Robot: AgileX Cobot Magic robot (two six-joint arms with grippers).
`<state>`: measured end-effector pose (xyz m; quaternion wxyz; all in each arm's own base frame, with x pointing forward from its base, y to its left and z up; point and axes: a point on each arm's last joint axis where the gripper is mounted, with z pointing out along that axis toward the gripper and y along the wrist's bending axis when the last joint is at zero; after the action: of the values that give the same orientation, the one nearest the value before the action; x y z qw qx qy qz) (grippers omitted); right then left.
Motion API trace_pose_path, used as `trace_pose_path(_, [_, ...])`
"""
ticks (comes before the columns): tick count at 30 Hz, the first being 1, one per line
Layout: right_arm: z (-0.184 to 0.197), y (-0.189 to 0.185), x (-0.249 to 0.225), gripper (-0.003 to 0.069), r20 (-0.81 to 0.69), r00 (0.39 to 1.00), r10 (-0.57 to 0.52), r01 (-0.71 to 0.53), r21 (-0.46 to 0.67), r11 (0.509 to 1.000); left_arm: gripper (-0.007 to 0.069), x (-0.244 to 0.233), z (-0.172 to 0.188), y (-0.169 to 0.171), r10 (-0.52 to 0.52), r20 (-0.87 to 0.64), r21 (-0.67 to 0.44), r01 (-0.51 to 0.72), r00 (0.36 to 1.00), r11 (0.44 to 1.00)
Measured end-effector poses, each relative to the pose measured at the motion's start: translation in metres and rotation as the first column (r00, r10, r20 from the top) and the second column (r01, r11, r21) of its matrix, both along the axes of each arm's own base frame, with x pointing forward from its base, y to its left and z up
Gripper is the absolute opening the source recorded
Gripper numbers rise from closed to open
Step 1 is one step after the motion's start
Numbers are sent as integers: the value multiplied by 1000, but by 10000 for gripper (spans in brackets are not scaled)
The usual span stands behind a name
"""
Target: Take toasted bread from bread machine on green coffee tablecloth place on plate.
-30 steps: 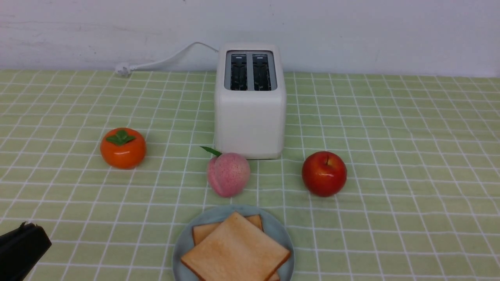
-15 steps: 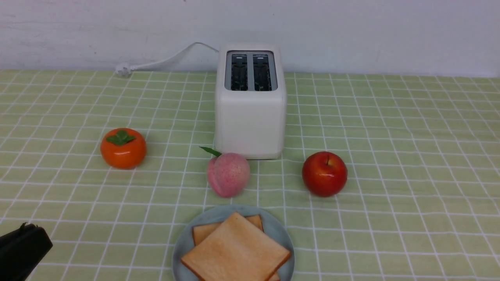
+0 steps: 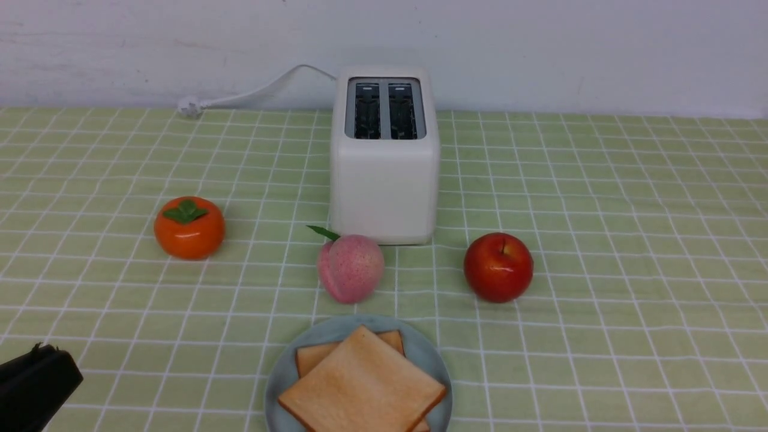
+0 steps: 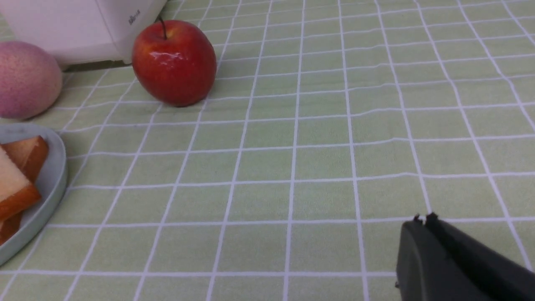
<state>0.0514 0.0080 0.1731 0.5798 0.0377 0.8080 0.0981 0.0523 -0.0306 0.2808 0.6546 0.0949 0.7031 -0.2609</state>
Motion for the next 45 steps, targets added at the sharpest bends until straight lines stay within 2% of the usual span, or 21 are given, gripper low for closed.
trace_pose_path(13, [0, 0, 0, -3, 0, 1000, 0, 0, 0, 1000, 75, 4, -9, 1, 32, 25, 7, -32, 999, 999])
trace_pose_path(17, [0, 0, 0, 1, -2, 1000, 0, 0, 0, 1000, 13, 8, -36, 11, 198, -14, -10, -198, 980, 980])
trace_pose_path(18, [0, 0, 0, 1, -2, 1000, 0, 0, 0, 1000, 13, 7, -37, 11, 198, -17, -10, -198, 980, 980])
trace_pose_path(19, [0, 0, 0, 2, -2, 1000, 0, 0, 0, 1000, -13, 6, -50, 14, 247, -28, -6, -247, 969, 969])
trace_pose_path(22, [0, 0, 0, 4, -2, 1000, 0, 0, 0, 1000, -13, 3, -77, 19, 306, -52, 5, -306, 951, 952])
trace_pose_path(26, [0, 0, 0, 7, -3, 1000, 1, -1, 1, 1000, -13, 1, -100, 19, 345, -186, 58, -341, 920, 938])
trace_pose_path(27, [0, 0, 0, 8, -3, 1000, 1, -1, 1, 1000, -13, 0, -107, 19, 322, -250, 84, -311, 913, 947])
trace_pose_path(29, [0, 0, 0, 11, -3, 1000, 1, -1, 2, 1000, -13, -1, -111, 19, 320, -283, 97, -305, 904, 948])
trace_pose_path(45, [0, 0, 0, 21, -4, 1000, 0, 0, 2, 1000, -13, -1, -111, 19, 319, -288, 97, -304, 903, 948])
